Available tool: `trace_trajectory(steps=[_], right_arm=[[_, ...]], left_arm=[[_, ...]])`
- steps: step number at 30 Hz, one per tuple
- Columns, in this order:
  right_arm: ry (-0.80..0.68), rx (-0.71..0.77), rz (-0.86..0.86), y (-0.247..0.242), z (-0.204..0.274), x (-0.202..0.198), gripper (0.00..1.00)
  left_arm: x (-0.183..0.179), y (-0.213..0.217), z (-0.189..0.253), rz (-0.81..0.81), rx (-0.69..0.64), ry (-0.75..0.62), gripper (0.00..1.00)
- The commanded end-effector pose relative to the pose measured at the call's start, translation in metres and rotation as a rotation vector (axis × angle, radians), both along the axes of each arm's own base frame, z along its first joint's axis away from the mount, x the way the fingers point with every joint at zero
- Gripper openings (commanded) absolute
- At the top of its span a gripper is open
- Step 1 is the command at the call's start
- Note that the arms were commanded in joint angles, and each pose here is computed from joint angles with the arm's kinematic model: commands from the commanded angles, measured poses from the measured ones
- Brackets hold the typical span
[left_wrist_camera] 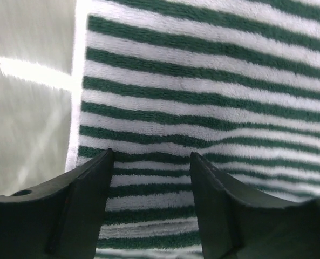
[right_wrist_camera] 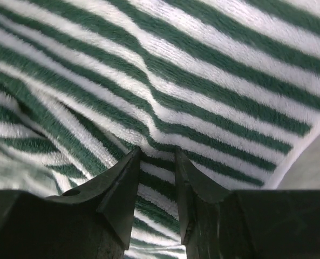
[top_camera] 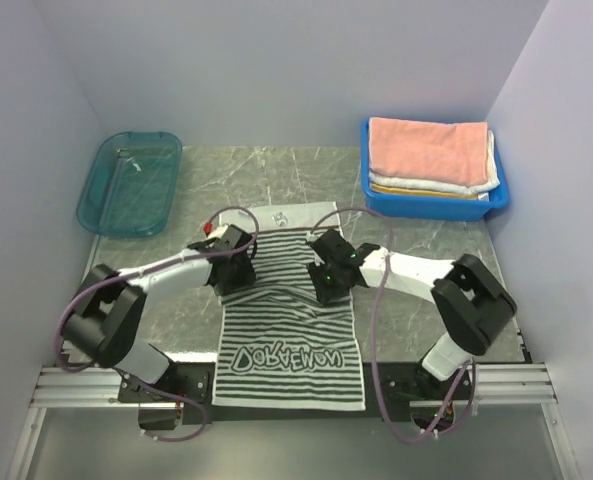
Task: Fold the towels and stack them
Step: Fold the towel
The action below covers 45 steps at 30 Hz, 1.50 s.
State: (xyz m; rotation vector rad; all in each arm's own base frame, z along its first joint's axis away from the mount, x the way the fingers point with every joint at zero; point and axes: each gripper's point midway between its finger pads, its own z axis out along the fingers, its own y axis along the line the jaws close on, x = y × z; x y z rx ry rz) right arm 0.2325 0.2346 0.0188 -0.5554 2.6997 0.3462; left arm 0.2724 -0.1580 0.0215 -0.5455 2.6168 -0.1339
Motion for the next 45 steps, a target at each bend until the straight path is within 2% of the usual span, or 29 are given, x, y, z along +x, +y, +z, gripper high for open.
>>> trace_trajectory(steps=[1,4,6,7,8,10,11,12,14,15,16,17,19,20,21,23,29,36,45], right_arm=[[0.064,0.022,0.056,-0.01,0.02,-0.033,0.4],[0.004,0.015,0.098,-0.013,0.044,-0.027,0.41],[-0.085,0.029,0.081,-0.012,0.07,-0.002,0.43],[-0.11,0.034,0.079,-0.012,0.078,0.008,0.44],[-0.164,0.066,0.042,-0.013,0.098,0.033,0.53],[-0.245,0.075,0.035,-0.013,0.112,0.064,0.6],[-0.31,0.076,0.011,-0.015,0.131,0.088,0.65],[-0.309,0.049,0.007,-0.016,0.127,0.101,0.67],[-0.378,0.032,0.03,-0.014,0.146,0.132,0.67],[-0.376,0.007,0.032,-0.019,0.136,0.148,0.67],[-0.394,0.007,0.044,-0.018,0.137,0.161,0.65],[-0.415,0.04,0.058,-0.011,0.149,0.174,0.61],[-0.381,0.005,0.048,-0.017,0.129,0.196,0.57],[-0.403,0.01,0.04,-0.015,0.138,0.209,0.54],[-0.368,0.001,0.045,-0.012,0.12,0.217,0.54],[-0.376,0.011,0.029,-0.011,0.121,0.234,0.52],[-0.321,-0.014,0.017,-0.011,0.086,0.262,0.52],[-0.217,-0.041,0.018,-0.01,0.039,0.263,0.54],[-0.14,-0.042,-0.016,-0.003,0.013,0.268,0.55]], left_arm=[[-0.067,0.003,-0.01,-0.025,-0.041,0.171,0.66],[-0.073,0.007,0.009,-0.051,-0.046,0.141,0.7],[-0.063,0.02,0.023,-0.031,0.001,0.103,0.72],[-0.047,0.019,0.038,-0.049,0.003,0.055,0.74],[-0.032,0.03,0.046,-0.016,0.013,0.028,0.74],[-0.001,0.037,0.064,-0.029,0.027,-0.024,0.77],[0.015,0.053,0.068,0.018,0.047,-0.039,0.77],[0.036,0.057,0.086,0.03,0.055,-0.079,0.78],[0.06,0.073,0.084,0.028,0.12,-0.058,0.79],[0.081,0.075,0.1,0.036,0.129,-0.101,0.78],[0.09,0.082,0.091,0.034,0.152,-0.071,0.77],[0.098,0.084,0.091,0.035,0.149,-0.07,0.76],[0.115,0.083,0.094,0.027,0.127,-0.071,0.72],[0.121,0.086,0.095,0.029,0.117,-0.077,0.71],[0.126,0.085,0.098,0.025,0.108,-0.088,0.71],[0.13,0.086,0.099,0.012,0.112,-0.098,0.71],[0.119,0.099,0.094,0.009,0.16,-0.101,0.72],[0.114,0.095,0.092,-0.012,0.141,-0.101,0.72],[0.112,0.099,0.092,-0.007,0.16,-0.098,0.71]])
